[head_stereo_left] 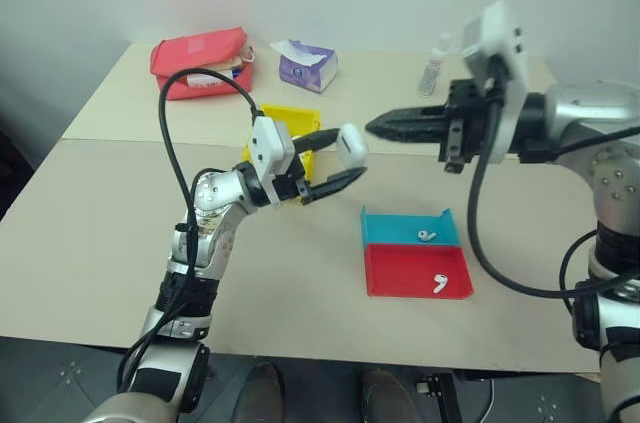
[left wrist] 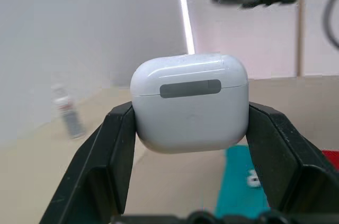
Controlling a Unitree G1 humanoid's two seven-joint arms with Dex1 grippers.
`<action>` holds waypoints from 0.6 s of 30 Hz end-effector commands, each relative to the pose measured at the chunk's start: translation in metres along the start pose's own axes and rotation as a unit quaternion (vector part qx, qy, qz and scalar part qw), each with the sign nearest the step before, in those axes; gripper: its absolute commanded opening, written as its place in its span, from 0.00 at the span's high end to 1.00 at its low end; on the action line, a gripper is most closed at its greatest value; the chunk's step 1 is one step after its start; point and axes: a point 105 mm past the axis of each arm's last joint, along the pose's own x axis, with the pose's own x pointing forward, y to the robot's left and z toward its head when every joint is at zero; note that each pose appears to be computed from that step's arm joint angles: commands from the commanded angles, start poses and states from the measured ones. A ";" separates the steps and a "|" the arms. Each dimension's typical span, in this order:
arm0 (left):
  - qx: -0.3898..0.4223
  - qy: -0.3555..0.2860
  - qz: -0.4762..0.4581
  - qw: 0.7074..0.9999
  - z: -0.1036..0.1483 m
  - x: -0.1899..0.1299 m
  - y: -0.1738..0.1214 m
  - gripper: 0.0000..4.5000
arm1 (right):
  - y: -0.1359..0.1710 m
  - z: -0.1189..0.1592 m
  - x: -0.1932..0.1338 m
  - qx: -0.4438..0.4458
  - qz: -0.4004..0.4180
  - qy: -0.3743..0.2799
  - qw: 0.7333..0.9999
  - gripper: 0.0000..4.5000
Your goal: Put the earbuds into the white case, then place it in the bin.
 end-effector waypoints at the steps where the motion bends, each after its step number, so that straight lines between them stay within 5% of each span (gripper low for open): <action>1: 0.048 0.017 0.163 0.985 -0.003 -0.009 0.042 0.36 | 0.001 -0.011 -0.007 -0.021 -0.052 -0.006 0.998 0.99; 5: 0.050 0.068 0.272 0.959 -0.025 -0.022 0.074 0.36 | 0.012 -0.037 0.003 -0.020 -0.067 0.020 0.997 0.99; 12: 0.043 0.111 0.260 0.958 -0.058 -0.011 0.075 0.36 | 0.013 -0.037 0.006 -0.017 -0.075 0.015 0.997 0.99; 18: 0.051 0.128 0.239 0.961 -0.065 -0.002 0.079 0.01 | 0.015 -0.039 0.004 -0.019 -0.070 0.024 0.997 1.00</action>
